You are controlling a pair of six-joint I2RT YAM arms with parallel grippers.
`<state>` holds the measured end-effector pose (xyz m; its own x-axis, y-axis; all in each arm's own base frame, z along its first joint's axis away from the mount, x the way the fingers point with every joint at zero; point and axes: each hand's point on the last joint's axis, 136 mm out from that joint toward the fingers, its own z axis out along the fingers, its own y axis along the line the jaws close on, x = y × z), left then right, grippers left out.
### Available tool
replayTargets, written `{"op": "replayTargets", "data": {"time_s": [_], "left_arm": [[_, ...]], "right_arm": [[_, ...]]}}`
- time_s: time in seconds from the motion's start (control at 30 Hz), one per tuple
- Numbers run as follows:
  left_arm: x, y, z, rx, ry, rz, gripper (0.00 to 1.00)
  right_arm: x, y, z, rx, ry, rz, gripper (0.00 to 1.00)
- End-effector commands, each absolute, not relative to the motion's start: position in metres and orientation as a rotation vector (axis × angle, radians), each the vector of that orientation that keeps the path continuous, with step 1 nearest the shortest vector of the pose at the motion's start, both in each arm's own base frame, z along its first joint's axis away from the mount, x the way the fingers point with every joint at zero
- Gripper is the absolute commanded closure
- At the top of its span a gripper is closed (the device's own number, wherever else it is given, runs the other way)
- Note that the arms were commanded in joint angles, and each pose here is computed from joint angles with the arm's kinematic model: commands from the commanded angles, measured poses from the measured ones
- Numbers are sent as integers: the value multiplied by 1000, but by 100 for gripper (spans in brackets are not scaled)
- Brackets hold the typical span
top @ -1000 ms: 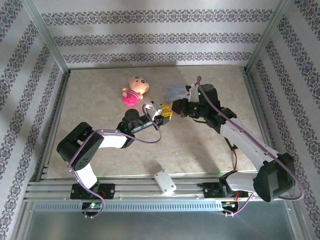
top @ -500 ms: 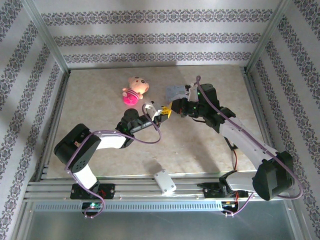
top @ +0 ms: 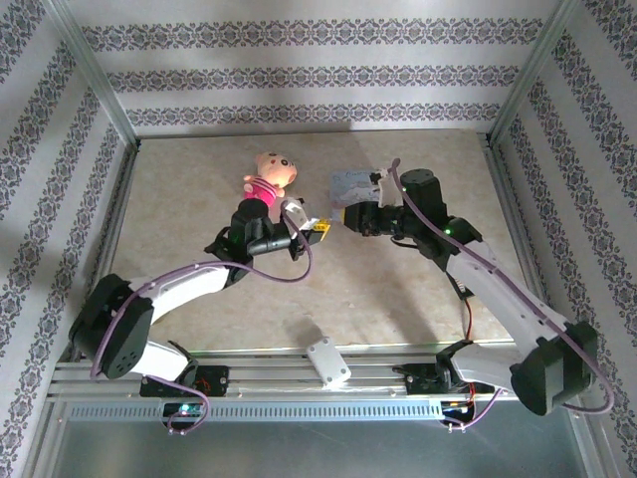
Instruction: Unlock the padlock with the key
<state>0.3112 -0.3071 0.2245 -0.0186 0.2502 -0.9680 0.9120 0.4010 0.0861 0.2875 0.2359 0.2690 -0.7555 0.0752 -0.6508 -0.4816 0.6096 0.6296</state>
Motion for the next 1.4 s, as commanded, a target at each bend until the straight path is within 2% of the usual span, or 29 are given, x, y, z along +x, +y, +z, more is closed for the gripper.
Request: {"op": "replayTargets", "data": {"time_s": [0.0,0.2,0.47,1.37], "left_arm": [[276,-297,196,1314,1673,-788,100],[251,-298,209,1435,1658,-907,100],[245,-302,224,1425,1593,-954,100],[241,-298,235,1394,1562,-965,100]], "right_arm": [[268,240,291,-532,2076,1088,76],[251,256,293,-689,2027,1156,77],[235,278,279,-833,2040,1238,79],[228,285,242,-852,2161,1222,73]]}}
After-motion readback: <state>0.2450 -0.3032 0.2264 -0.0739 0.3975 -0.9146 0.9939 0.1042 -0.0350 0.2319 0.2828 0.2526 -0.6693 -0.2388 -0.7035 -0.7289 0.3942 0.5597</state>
